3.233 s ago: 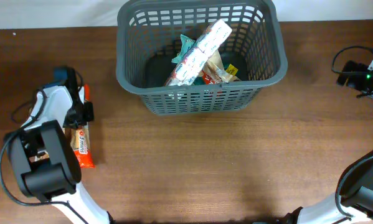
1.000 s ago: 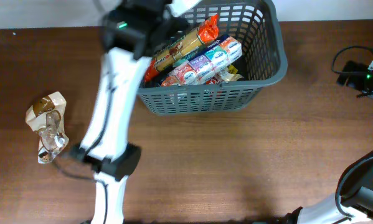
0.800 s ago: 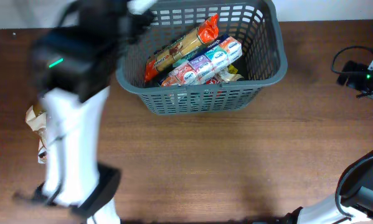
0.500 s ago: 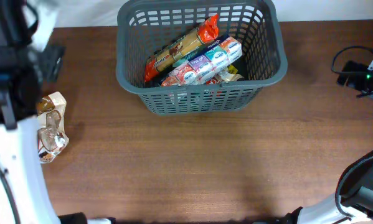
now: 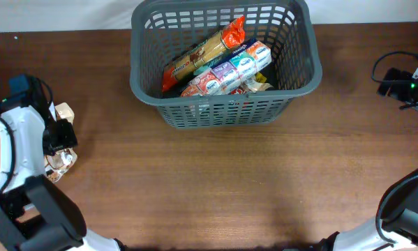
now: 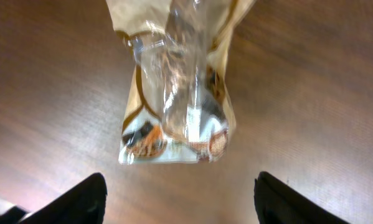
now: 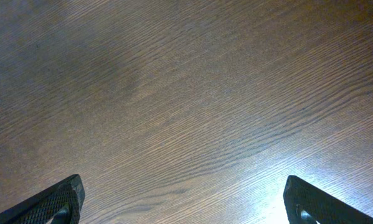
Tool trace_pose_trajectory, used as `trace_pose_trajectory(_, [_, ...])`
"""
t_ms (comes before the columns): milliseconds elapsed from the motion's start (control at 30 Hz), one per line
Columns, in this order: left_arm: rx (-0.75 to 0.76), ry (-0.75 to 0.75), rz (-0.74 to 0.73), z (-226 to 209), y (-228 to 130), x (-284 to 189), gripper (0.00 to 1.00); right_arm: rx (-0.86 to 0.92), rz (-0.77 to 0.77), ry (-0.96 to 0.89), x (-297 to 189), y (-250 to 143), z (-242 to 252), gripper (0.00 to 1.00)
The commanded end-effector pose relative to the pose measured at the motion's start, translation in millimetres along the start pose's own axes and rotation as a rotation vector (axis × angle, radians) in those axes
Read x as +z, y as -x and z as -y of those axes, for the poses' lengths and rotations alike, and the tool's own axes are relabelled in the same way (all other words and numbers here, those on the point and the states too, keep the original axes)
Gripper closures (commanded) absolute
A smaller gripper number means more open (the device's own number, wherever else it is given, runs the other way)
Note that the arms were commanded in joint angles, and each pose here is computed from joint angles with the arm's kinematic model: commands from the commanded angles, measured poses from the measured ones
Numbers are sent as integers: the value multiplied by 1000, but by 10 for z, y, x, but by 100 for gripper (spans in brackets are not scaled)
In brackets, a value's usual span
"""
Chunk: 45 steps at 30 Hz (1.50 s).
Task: Pack container
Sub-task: 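Grasp the clear snack bag with the left gripper, then carry the snack bag into the basket and release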
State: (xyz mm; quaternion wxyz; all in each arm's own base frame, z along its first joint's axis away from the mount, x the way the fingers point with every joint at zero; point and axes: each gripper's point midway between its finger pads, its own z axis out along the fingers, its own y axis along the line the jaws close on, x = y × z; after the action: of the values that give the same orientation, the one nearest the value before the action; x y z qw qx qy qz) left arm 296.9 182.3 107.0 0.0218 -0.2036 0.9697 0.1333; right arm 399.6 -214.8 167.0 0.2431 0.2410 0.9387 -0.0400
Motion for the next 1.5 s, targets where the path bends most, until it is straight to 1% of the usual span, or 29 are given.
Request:
trace_pose_trajectory(0, [-110, 58, -31, -65, 15, 196, 27, 11, 24, 2, -101, 31, -9, 1])
trace_pose_trajectory(67, [-128, 73, -36, -100, 36, 265, 19, 11, 23, 2, -101, 30, -9, 1])
trace_pose_trajectory(267, [-225, 61, -32, -113, 118, 435, 20, 11, 24, 2, -101, 31, -9, 1])
trace_pose_trajectory(467, [-234, 55, -12, -75, 245, 606, 20, 11, 24, 2, -101, 31, -10, 1])
trace_pose_trajectory(533, [-232, 36, -22, -22, 257, 692, 13, 11, 24, 2, -101, 31, -9, 1])
trace_pose_trajectory(633, [-222, 26, -61, 43, 223, 852, 13, 11, 24, 2, -101, 31, -9, 1])
trace_pose_trajectory(667, [-218, 27, -76, 57, 205, 908, 7, 11, 24, 2, -101, 31, -10, 1])
trace_pose_trajectory(733, [-211, 28, -104, 87, 174, 1026, 2, 11, 23, 2, -101, 30, -9, 1])
trace_pose_trajectory(867, [-204, 29, -130, 126, 147, 1168, 3, 11, 23, 2, -101, 30, -9, 1])
trace_pose_trajectory(900, [-202, 28, -137, 134, 137, 1191, 7, 11, 24, 2, -101, 31, -9, 1])
trace_pose_trajectory(967, [-200, 23, -144, 151, 126, 1216, 37, 11, 24, 2, -101, 31, -9, 1])
trace_pose_trajectory(1000, [-201, 17, -145, 161, 125, 1219, 60, 11, 24, 2, -101, 31, -9, 1])
trace_pose_trajectory(1033, [-201, 12, -145, 170, 127, 1216, 77, 11, 24, 2, -101, 31, -9, 1])
trace_pose_trajectory(1067, [-200, 2, -147, 184, 134, 1189, 98, 11, 24, 2, -101, 31, -9, 1])
trace_pose_trajectory(1200, [-128, -25, -154, 190, 183, 1016, 98, 11, 24, 2, -101, 31, -9, 1])
trace_pose_trajectory(1300, [-90, -49, -105, 164, 350, 723, 98, 11, 24, 2, -101, 31, -10, 1])
trace_pose_trajectory(1367, [-71, -74, -33, 145, 529, 418, 98, 11, 24, 2, -101, 31, -9, 1])
trace_pose_trajectory(1467, [-44, -119, 136, 132, 847, -238, 98, 11, 24, 2, -101, 31, -10, 1])
